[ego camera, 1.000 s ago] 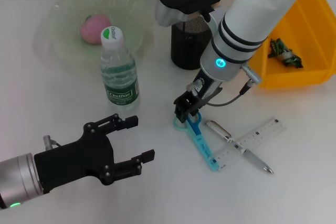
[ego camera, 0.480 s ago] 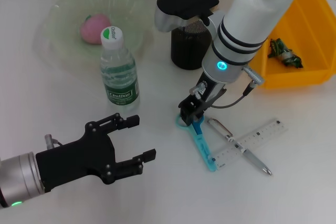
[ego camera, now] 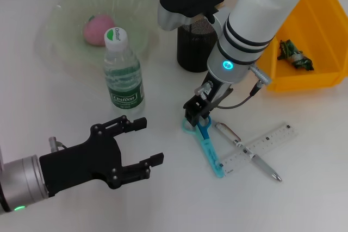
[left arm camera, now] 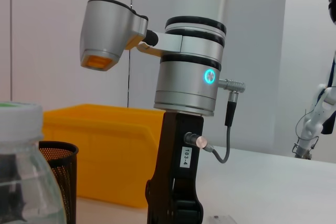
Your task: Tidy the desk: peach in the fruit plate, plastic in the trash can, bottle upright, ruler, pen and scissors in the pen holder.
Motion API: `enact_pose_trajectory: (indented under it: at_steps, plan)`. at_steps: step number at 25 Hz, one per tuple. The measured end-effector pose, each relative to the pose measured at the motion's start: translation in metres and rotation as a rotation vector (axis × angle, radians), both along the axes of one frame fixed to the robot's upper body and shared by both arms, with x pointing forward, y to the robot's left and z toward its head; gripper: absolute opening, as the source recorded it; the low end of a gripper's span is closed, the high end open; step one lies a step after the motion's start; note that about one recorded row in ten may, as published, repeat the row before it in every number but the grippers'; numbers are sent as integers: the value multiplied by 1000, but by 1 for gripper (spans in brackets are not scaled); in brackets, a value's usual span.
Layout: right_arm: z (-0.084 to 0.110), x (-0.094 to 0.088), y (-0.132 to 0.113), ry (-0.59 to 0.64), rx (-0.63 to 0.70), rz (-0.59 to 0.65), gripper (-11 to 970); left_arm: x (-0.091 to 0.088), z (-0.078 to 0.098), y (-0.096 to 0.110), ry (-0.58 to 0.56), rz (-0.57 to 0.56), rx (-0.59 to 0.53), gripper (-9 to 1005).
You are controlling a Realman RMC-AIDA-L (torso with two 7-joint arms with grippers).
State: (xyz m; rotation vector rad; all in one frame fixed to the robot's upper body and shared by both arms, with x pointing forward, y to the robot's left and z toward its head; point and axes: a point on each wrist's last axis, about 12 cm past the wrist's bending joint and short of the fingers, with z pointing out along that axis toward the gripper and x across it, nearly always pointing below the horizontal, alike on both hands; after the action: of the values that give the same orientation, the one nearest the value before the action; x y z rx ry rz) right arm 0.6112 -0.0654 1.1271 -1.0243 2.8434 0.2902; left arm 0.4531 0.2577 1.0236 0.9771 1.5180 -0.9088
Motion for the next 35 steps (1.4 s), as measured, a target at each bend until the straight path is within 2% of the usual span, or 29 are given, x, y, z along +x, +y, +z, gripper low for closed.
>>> enact_pose_trajectory:
  at_steps: [35]
  plan:
    - [-3, 0, 1, -11, 2, 1, 266, 7, 1, -5, -7, -9, 7, 769]
